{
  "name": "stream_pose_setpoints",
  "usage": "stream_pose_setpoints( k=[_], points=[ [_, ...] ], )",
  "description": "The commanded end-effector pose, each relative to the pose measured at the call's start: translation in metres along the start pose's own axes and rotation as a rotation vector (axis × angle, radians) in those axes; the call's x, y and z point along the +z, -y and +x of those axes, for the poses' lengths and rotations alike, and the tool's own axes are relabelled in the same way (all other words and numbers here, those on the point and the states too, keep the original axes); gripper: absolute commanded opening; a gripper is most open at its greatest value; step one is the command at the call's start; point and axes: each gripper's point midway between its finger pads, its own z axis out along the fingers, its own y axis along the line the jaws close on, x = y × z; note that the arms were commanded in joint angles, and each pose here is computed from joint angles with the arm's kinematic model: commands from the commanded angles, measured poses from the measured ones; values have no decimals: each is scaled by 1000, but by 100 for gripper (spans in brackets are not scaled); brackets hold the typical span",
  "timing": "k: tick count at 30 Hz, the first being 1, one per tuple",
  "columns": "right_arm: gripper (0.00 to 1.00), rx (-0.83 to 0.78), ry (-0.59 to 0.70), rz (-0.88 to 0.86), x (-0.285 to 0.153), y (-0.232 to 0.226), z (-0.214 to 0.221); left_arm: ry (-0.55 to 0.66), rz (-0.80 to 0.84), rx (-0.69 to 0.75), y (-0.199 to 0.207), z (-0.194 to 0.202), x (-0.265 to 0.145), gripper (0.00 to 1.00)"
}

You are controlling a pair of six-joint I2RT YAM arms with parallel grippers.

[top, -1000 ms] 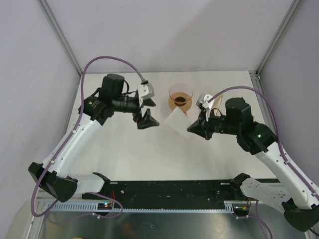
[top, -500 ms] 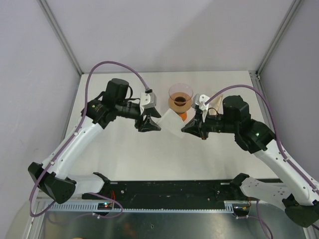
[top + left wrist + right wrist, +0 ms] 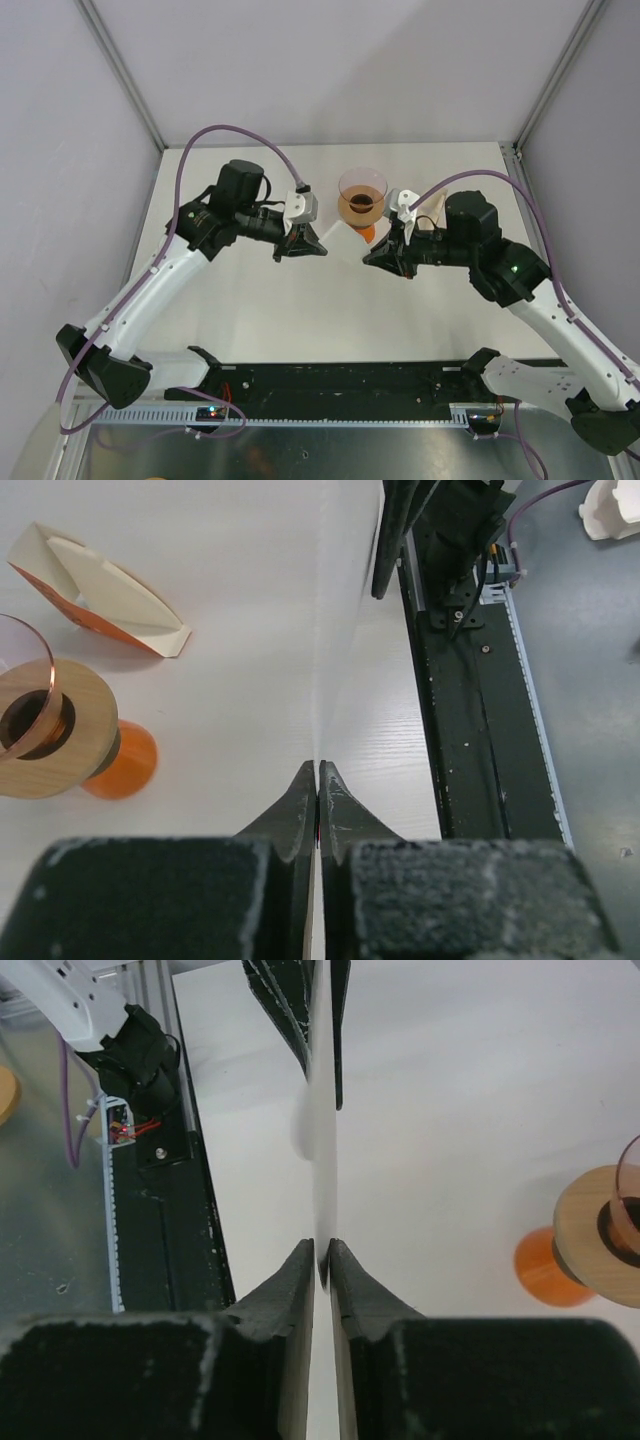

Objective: Place the coffee filter in the dripper
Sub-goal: Pick up the coffee filter from the coffee filter holder.

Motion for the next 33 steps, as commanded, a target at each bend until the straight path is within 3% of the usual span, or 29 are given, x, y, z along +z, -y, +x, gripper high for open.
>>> stream_pose_setpoints(
  k=[1, 7, 15, 33],
  points=[
    [24, -54, 44, 34, -6, 5, -20, 8, -22, 81, 0, -5, -4, 0],
    [47, -87, 79, 80, -23, 8, -28, -20, -57, 166, -3, 3, -8, 0],
    [57, -56, 150, 74, -28, 2, -46, -31, -35, 244, 7, 13, -11, 0],
    [54, -65, 205, 72, -9, 0, -64, -40, -5, 247, 13, 17, -9, 0]
  ],
)
